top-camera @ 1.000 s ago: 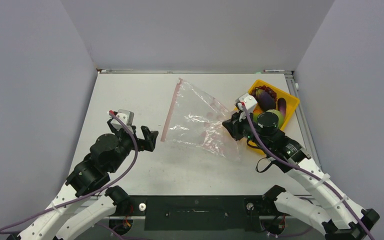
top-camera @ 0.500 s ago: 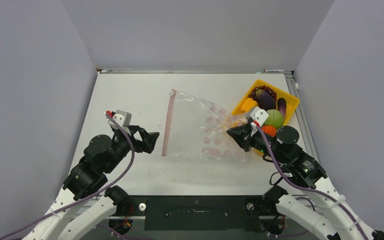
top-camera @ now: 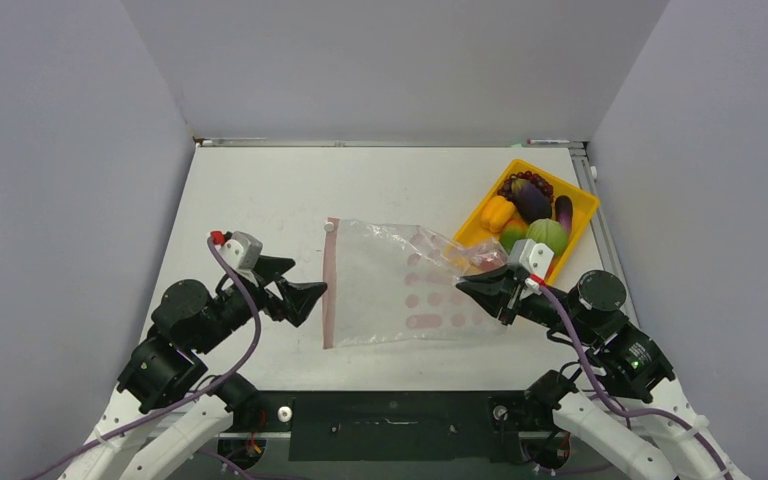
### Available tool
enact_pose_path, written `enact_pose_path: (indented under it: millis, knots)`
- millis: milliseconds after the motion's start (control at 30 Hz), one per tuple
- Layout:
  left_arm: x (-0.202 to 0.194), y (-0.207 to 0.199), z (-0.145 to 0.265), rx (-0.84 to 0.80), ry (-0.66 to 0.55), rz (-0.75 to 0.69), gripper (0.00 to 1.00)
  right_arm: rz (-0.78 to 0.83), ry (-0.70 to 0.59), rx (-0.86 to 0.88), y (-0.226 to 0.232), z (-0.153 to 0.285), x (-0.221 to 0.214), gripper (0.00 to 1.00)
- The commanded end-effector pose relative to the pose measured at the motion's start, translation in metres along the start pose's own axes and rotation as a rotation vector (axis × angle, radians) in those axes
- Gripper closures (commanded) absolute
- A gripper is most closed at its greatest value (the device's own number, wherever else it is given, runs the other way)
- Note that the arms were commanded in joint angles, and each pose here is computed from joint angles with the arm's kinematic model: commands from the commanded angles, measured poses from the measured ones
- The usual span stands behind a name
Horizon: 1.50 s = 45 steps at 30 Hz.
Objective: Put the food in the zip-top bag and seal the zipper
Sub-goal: Pick up the zipper food storage bag at the center of the board.
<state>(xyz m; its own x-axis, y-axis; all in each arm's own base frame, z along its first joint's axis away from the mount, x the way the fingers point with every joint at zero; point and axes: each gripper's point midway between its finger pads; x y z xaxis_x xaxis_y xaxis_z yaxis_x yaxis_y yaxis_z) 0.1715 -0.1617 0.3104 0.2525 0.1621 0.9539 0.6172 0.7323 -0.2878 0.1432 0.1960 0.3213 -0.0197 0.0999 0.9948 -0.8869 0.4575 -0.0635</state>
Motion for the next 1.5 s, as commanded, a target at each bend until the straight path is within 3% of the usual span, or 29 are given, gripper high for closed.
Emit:
enact_pose_path:
  millis: [0,267,500,767,967,1167,1333,1400,1467]
  knots:
    - [0.011,-0.022,0.001,-0.128,-0.039,-0.022,0.13,0.029,-0.050,0.068,0.013,0.002,0.013,0.95]
    - [0.007,-0.045,0.002,-0.276,-0.010,-0.023,0.16,0.025,-0.080,0.076,0.015,0.003,0.021,0.95]
    - [0.005,-0.056,0.005,-0.348,-0.003,-0.031,0.33,0.021,-0.076,0.060,0.012,0.003,0.020,0.95]
    - [0.005,-0.064,0.008,-0.403,0.000,-0.030,0.61,0.024,-0.081,0.043,0.010,0.005,0.021,0.95]
    - [0.004,-0.068,0.007,-0.435,0.012,-0.025,0.73,0.017,-0.078,0.046,0.011,0.004,0.019,0.95]
    - [0.001,-0.072,0.006,-0.472,0.035,-0.015,0.75,0.014,-0.093,0.052,0.012,0.004,0.021,0.95]
    - [0.001,-0.073,0.007,-0.481,0.035,-0.017,0.86,0.014,-0.091,0.051,0.011,0.003,0.021,0.95]
    - [0.001,-0.074,0.007,-0.484,0.033,-0.017,1.00,0.014,-0.088,0.049,0.011,0.004,0.020,0.95]
    - [0.001,-0.074,0.007,-0.486,0.032,-0.017,1.00,0.012,-0.084,0.042,0.010,0.003,0.019,0.95]
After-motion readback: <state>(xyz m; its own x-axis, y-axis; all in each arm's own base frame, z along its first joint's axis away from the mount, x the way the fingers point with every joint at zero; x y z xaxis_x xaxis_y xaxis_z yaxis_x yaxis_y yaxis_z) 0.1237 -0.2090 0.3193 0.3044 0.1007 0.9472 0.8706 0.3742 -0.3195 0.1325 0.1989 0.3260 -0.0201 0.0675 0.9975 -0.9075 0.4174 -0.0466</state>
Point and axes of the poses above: each gripper's point midway between its finger pads, its own z axis back along the fingers, its own y axis along the line the jaws close on, x = y × z, and after that the axes turned 1 degree about -z, right-handed
